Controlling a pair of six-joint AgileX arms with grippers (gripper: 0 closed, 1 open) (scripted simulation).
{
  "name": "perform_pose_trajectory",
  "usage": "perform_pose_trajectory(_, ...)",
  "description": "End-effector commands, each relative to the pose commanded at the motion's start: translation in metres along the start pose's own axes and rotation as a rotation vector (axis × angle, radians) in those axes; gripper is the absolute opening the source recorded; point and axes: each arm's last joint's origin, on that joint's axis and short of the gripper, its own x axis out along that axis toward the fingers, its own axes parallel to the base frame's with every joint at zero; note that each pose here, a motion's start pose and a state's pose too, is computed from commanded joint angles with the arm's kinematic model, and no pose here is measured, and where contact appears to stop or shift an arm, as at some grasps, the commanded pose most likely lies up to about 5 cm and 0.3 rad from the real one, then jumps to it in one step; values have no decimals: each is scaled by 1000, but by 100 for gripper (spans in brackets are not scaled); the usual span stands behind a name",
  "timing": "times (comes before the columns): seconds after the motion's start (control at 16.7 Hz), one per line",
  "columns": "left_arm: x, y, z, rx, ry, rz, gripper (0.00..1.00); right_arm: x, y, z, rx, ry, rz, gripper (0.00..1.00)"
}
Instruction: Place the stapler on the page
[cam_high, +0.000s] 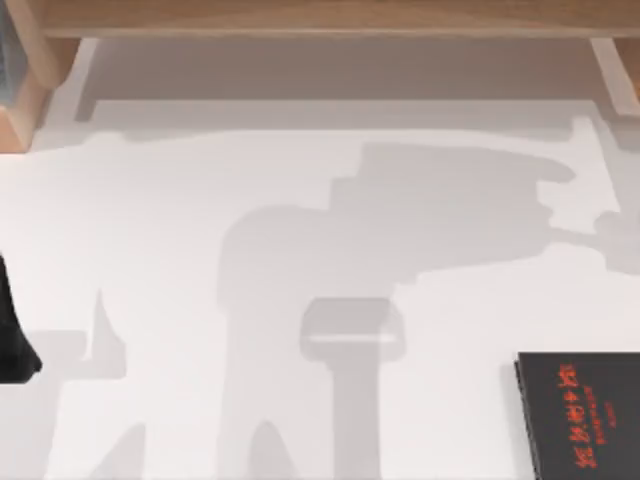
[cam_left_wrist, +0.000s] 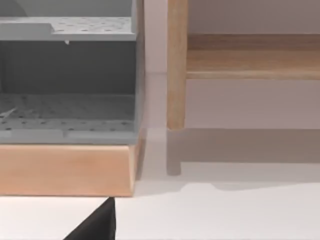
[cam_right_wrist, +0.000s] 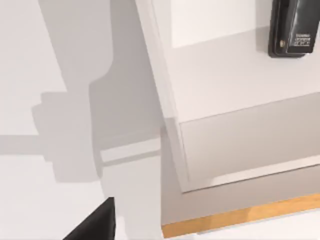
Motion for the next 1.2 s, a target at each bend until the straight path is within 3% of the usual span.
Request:
perform_pose_trajectory(0.3,0,0,0,0,0,0,100,38,-33,19,-1,-10,-1,100)
perform_pose_trajectory(0.54,0,0,0,0,0,0,100,121,-69,45,10,-7,-6,100)
perform_pose_trajectory(0.72,0,0,0,0,0,0,100,171,-66,55,0,2,0,100)
perform_pose_trajectory(1.08,0,0,0,0,0,0,100,178,-63,57,-2,0,1,100)
perform_pose_trajectory(1.2,0,0,0,0,0,0,100,178,-63,57,-2,0,1,85)
